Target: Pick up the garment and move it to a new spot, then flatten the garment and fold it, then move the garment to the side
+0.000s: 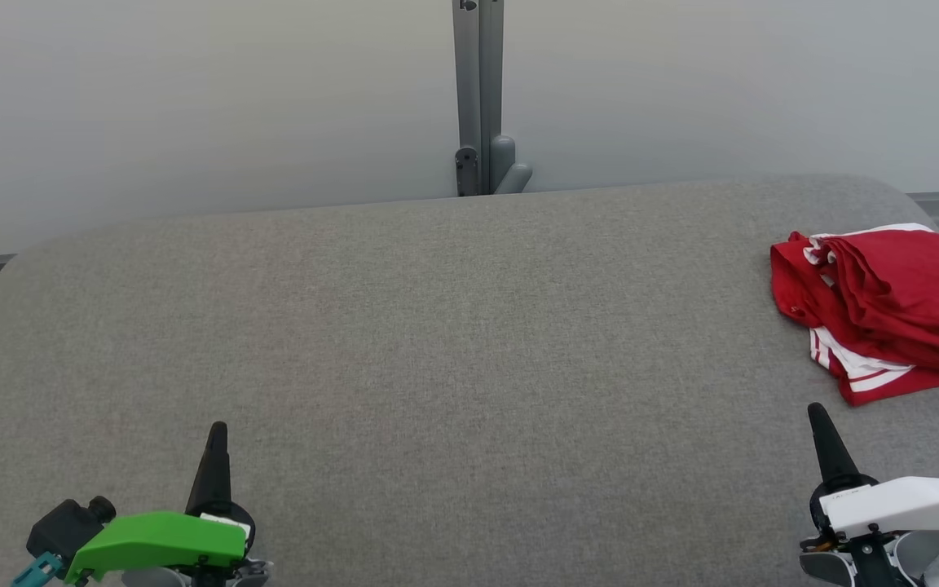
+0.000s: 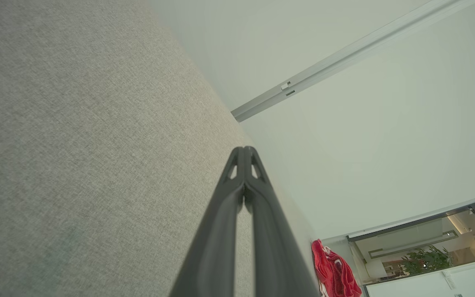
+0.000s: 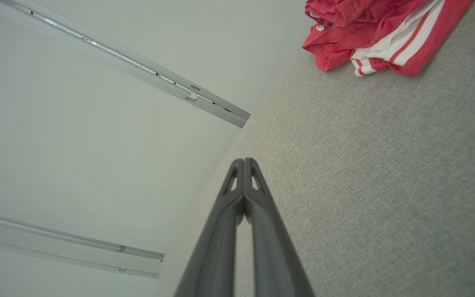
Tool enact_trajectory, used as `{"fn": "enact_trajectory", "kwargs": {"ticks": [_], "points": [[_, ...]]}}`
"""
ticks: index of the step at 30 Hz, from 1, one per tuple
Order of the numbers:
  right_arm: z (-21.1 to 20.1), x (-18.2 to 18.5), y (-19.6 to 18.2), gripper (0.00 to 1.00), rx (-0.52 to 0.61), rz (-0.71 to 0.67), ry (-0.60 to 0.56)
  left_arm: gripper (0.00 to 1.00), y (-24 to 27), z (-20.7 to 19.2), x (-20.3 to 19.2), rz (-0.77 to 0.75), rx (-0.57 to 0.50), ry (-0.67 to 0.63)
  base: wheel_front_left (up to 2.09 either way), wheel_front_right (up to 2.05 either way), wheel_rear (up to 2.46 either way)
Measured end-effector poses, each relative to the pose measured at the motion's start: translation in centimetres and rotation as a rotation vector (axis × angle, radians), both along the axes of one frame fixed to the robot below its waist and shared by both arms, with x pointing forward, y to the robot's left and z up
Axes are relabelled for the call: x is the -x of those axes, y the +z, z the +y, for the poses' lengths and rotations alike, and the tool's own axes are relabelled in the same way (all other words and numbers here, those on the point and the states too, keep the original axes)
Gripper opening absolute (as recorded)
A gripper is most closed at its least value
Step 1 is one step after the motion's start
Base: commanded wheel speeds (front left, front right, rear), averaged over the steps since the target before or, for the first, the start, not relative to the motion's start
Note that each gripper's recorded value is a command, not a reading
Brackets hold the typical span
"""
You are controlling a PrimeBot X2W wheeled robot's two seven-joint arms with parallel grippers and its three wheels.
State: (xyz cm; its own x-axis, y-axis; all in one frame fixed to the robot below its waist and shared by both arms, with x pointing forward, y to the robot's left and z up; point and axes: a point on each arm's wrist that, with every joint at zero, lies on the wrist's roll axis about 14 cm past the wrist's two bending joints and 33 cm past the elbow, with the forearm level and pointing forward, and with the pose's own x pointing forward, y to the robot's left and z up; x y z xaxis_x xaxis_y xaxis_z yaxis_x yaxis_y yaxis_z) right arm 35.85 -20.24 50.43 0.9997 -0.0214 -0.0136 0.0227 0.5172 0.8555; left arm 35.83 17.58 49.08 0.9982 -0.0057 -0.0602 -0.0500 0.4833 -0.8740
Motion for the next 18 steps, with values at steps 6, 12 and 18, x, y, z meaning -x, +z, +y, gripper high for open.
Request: {"fn": "enact_trajectory", "kwargs": {"ticks": [6,12,18], "points": [[-0.3,-0.4,0.0,0.0,-0.065,0.001,-0.006,0.0,0.1,0.0,-0.5,0.0,0.061,-0.001,0.0,0.0,0.0],[-0.6,-0.7,0.0,0.0,-0.129,0.004,-0.011,0.0,0.2,-0.1,-1.0,0.001,0.119,-0.004,0.0,0.0,0.0],[-0.9,-0.9,-0.1,0.0,-0.187,0.005,-0.017,0.0,0.4,-0.1,-1.5,-0.003,0.171,-0.006,0.0,0.0,0.0]]}}
